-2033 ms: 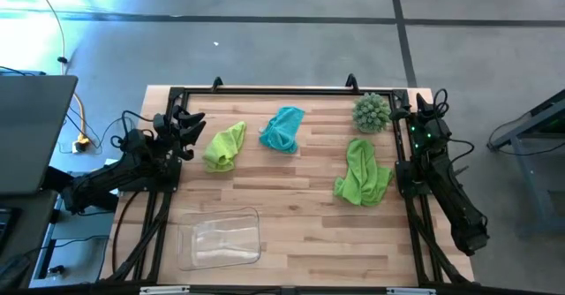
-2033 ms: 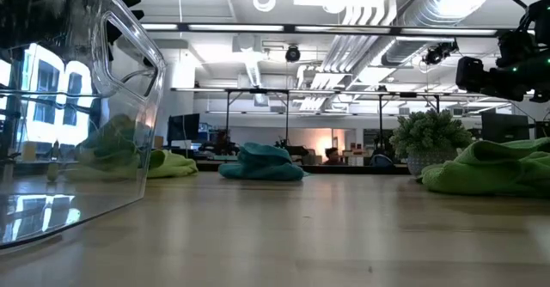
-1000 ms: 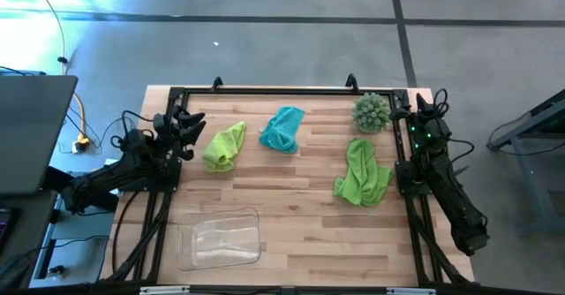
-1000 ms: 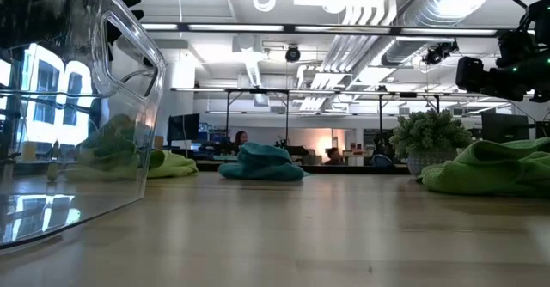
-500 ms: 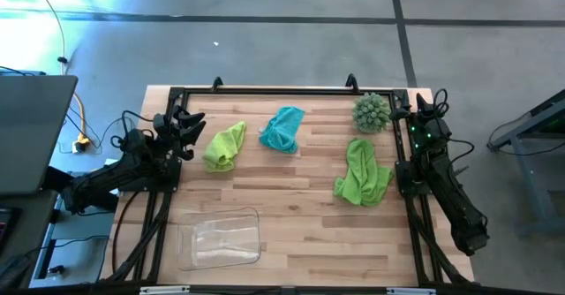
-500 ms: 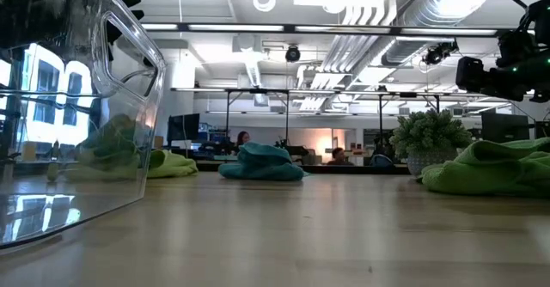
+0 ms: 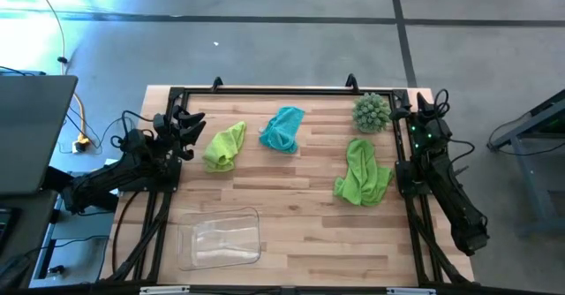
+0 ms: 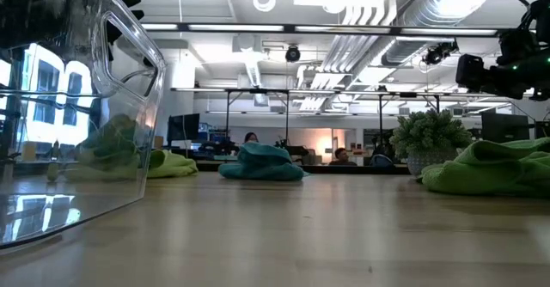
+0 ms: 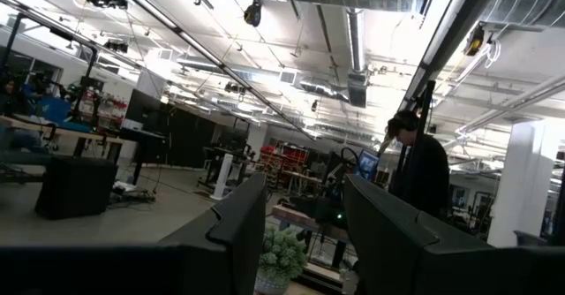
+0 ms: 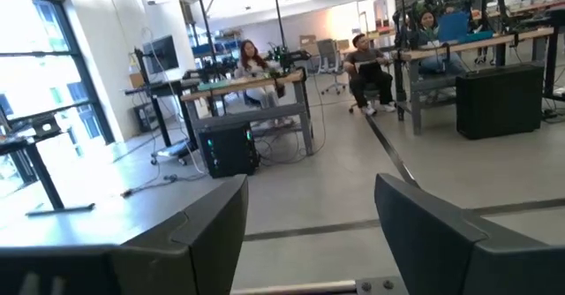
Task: Roll microfiber towels into tight, uniform cylinder then place into a basket
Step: Roll the green microfiber cloth
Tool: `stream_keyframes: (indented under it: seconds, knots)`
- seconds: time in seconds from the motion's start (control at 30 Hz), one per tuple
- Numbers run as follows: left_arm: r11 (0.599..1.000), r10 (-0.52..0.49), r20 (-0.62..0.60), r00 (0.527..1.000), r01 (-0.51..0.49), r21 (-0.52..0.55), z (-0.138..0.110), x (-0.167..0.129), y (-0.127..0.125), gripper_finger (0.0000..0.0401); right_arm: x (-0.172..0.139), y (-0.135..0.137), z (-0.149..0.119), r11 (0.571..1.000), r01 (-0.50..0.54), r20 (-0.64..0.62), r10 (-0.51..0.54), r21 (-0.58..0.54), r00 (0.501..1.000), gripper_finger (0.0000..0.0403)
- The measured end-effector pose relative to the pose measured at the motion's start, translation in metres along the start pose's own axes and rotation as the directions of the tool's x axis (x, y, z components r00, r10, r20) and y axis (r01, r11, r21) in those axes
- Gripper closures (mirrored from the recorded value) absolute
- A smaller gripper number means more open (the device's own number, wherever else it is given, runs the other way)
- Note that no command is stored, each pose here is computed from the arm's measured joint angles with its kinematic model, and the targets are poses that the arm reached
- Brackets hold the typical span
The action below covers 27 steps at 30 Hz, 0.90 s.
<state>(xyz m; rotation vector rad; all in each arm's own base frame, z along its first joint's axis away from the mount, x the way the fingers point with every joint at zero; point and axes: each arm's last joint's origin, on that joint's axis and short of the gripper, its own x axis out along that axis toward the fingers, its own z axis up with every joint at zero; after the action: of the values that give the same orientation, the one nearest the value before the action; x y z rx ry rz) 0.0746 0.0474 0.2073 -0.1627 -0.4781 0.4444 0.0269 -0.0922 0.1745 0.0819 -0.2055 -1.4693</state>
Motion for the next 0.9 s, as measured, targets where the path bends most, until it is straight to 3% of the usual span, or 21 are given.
stream_keyframes:
  seconds: [0.37, 0.73, 0.8, 0.9]
  knots:
    - [1.0, 0.0, -0.001, 1.0, 0.0, 0.0, 0.0, 0.0, 0.0, 0.0257, 0.0, 0.0, 0.001, 0.991, -0.002, 0.006, 0.001, 0.136, 1.0, 0.0162]
    - [1.0, 0.0, 0.0, 1.0, 0.0, 0.0, 0.0, 0.0, 0.0, 0.0257, 0.0, 0.001, 0.008, 0.988, -0.031, 0.081, 0.018, 0.151, 0.997, 0.0162]
    - [1.0, 0.0, 0.0, 1.0, 0.0, 0.0, 0.0, 0.0, 0.0, 0.0257, -0.001, 0.003, 0.013, 0.987, -0.09, 0.124, 0.073, 0.132, 0.99, 0.0162]
    - [1.0, 0.0, -0.001, 1.0, 0.0, 0.0, 0.0, 0.0, 0.0, 0.0257, -0.004, 0.009, 0.023, 0.958, -0.267, 0.213, 0.24, 0.109, 0.947, 0.0162]
